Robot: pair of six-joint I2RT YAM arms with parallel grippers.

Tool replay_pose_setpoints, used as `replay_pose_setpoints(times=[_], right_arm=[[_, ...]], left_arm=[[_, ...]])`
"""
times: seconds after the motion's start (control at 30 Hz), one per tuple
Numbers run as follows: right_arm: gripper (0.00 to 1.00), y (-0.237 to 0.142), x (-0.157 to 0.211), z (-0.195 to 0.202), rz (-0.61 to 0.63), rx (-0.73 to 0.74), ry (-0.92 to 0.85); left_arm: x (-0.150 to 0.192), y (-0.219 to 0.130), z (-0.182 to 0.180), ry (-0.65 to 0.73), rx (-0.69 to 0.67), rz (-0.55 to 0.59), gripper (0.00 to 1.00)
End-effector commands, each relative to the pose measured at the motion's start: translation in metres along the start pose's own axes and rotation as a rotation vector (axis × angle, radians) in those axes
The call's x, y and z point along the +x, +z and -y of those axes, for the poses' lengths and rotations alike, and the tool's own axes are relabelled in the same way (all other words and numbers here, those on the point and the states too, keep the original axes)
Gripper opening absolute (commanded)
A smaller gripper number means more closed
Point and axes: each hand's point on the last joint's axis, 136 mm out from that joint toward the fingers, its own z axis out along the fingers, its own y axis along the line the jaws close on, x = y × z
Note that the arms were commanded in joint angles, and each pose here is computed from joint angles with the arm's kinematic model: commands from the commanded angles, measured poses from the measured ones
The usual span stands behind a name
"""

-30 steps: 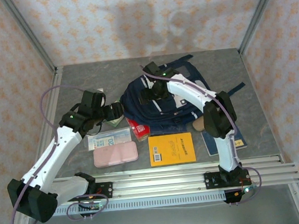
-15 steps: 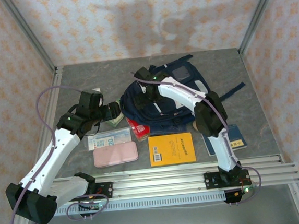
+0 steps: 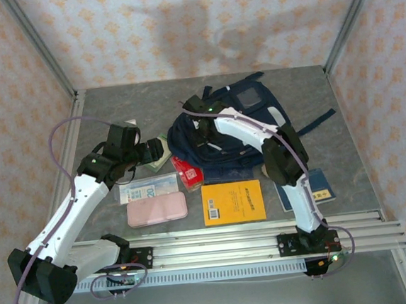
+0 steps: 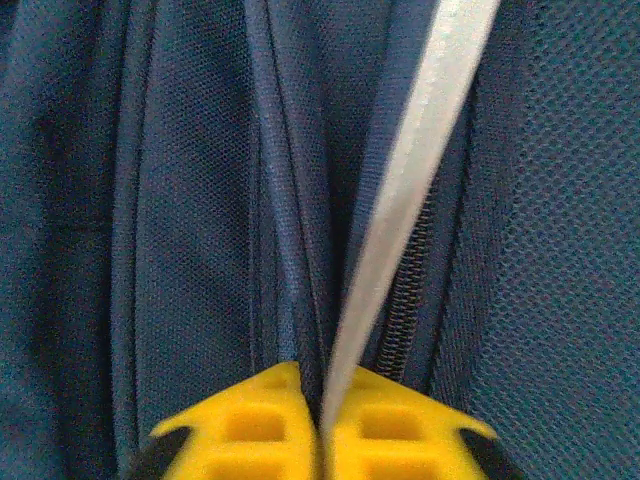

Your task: Pack books, pencil case, and school supplies into a backpack

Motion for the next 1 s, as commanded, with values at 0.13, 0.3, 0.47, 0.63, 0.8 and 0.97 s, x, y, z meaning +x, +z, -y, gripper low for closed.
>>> replay_pose_setpoints(times=[0.13,0.3,0.47,0.63,0.8,0.97], right_arm=[[0.00,-0.075,-0.047,-0.006,0.164,-0.204,0.161],[0.00,-0.095,-0.067,0.007,0.205,-0.276,0.324],[0.00,-0.113,-0.081,0.023,0.235,-0.332,0.495],[0.00,-0.121,-0.088,0.030,0.244,-0.386,0.573],[0.00,-0.119,-0.089,0.033,0.226,-0.462,0.640],[0.00,-0.121,-0.089,0.037,0.218,-0.516,0.679]], left_arm=[[-0.002,-0.007,0.020,-0.003,0.109,-0.008,0.83],[0.008,0.000,0.051,0.103,0.132,-0.027,0.82],[0.030,0.021,0.088,0.200,0.148,-0.057,0.68],[0.051,0.055,0.109,0.221,0.145,-0.076,0.48],[0.062,0.082,0.133,0.309,0.152,-0.043,0.51],[0.064,0.108,0.154,0.375,0.198,0.016,0.54]])
